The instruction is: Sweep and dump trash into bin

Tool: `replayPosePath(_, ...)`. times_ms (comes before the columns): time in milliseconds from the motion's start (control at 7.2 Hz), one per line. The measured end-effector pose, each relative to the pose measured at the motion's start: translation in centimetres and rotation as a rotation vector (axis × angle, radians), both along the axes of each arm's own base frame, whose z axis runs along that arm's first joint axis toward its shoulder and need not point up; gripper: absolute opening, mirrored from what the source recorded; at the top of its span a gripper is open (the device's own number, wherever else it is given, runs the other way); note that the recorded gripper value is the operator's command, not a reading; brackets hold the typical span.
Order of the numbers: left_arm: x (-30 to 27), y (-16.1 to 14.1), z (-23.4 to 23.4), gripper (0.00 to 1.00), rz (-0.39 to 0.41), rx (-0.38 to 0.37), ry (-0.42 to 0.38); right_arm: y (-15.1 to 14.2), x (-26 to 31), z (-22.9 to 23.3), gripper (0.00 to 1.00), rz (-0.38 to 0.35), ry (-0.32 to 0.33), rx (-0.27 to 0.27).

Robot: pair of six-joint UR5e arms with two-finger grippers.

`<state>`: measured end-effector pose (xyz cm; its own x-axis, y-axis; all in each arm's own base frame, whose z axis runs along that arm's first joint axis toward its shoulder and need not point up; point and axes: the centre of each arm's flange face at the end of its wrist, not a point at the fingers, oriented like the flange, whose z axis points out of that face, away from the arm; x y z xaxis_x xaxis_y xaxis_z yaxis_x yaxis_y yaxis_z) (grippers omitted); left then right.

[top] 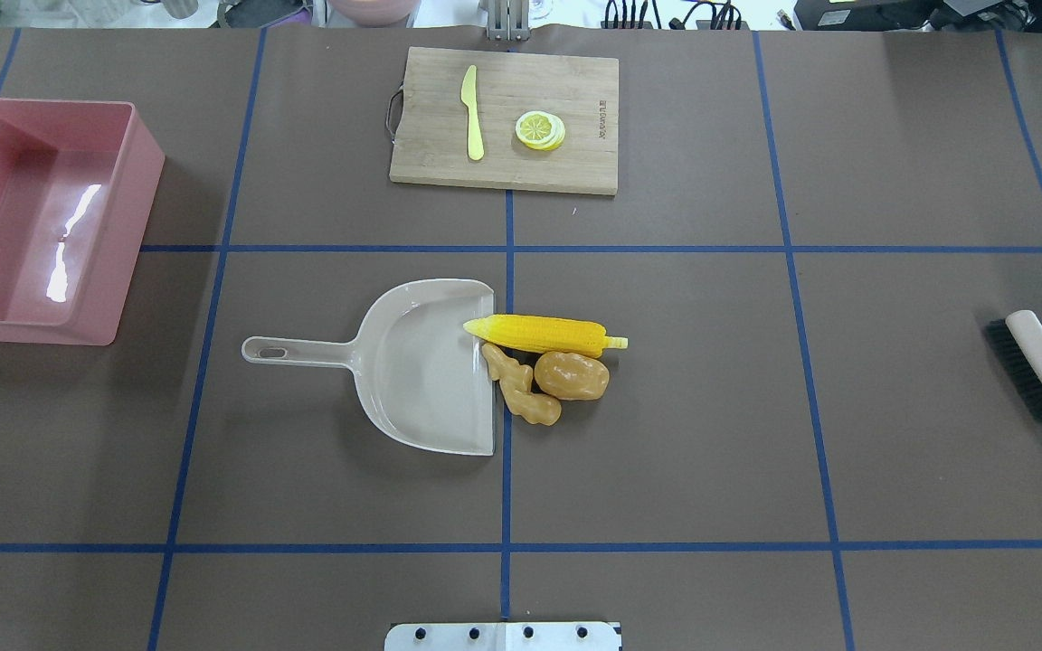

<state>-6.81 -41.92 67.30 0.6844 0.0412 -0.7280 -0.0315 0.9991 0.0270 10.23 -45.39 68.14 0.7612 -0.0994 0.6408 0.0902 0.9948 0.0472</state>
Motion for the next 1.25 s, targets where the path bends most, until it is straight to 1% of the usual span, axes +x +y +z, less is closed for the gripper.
replayPosePath(556,0.11,0.16,0.07,0.98,0.003,0.002,0.016,-0.03,0.02,-0.07,1.0,0.0,0.0,0.002)
replayPosePath(1250,0.1,-0.21,-0.47,0.98,0.0,0.016,0.015,-0.51,-0.01,-1.0,1.0,0.002,-0.002,0.02)
